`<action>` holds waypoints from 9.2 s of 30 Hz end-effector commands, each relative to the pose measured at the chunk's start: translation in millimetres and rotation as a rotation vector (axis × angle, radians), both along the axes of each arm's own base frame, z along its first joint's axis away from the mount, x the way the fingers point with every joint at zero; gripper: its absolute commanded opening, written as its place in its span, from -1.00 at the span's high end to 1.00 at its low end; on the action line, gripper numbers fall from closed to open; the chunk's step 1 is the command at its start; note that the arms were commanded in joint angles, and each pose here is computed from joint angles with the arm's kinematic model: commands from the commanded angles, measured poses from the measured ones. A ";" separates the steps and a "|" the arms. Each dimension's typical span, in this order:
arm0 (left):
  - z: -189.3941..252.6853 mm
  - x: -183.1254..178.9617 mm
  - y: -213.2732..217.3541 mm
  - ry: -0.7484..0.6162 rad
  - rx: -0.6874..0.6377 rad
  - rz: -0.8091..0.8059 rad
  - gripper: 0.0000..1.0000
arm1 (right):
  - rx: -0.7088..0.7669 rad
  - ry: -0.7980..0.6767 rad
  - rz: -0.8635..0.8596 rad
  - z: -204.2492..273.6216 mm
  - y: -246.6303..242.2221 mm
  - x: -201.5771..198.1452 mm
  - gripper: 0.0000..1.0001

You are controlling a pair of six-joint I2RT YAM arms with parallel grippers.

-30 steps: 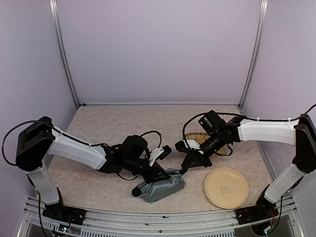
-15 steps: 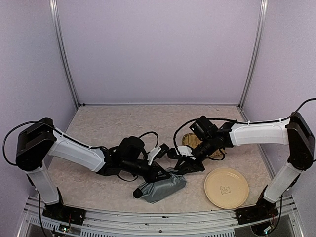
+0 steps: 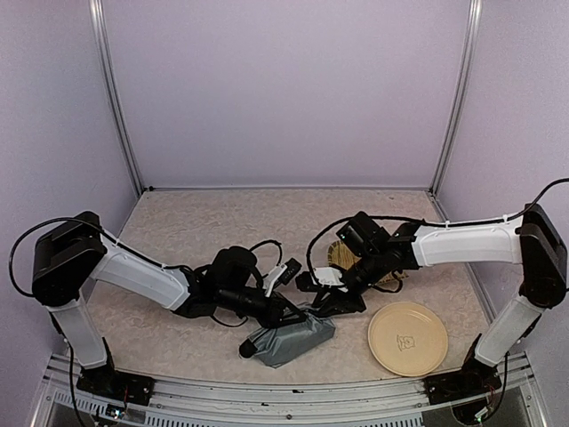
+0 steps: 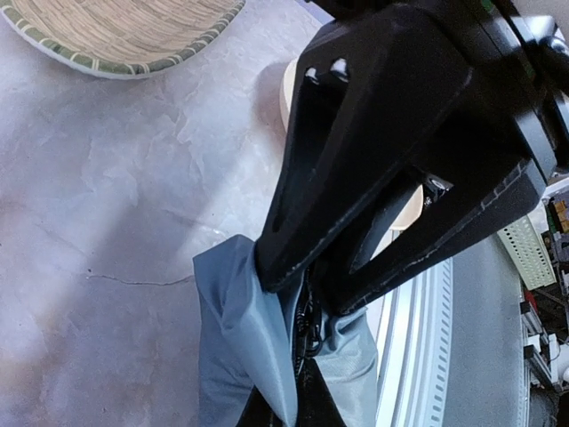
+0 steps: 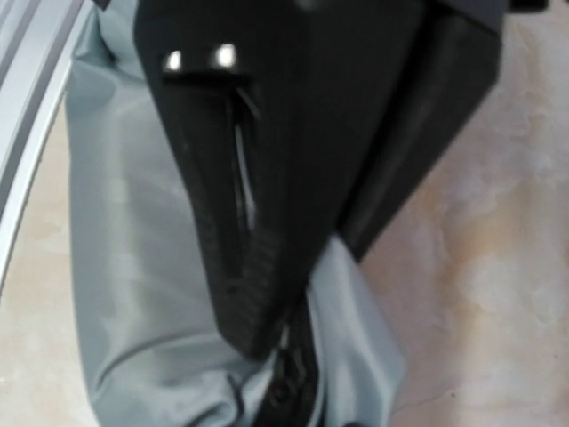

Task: Sort the hair-cutting tools
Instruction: Zip the zipper on the kit bag.

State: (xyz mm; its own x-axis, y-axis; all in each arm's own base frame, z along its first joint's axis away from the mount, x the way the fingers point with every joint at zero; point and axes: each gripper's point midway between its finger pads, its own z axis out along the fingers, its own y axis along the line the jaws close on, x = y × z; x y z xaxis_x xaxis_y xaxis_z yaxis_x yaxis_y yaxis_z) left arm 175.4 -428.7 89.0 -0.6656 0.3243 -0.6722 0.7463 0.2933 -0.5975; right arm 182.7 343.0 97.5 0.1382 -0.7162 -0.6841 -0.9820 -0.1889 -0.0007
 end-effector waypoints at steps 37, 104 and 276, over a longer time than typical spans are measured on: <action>-26.2 8.4 21.4 0.047 0.138 0.031 0.96 | -0.213 0.035 -0.020 -11.0 -87.4 13.2 1.00; 6.9 6.5 0.8 0.160 -0.110 -0.019 0.94 | -0.057 -0.092 0.070 41.4 9.5 2.3 1.00; 43.1 29.8 6.3 -0.417 0.416 -0.054 1.00 | 0.112 0.805 0.099 37.1 8.1 6.4 0.54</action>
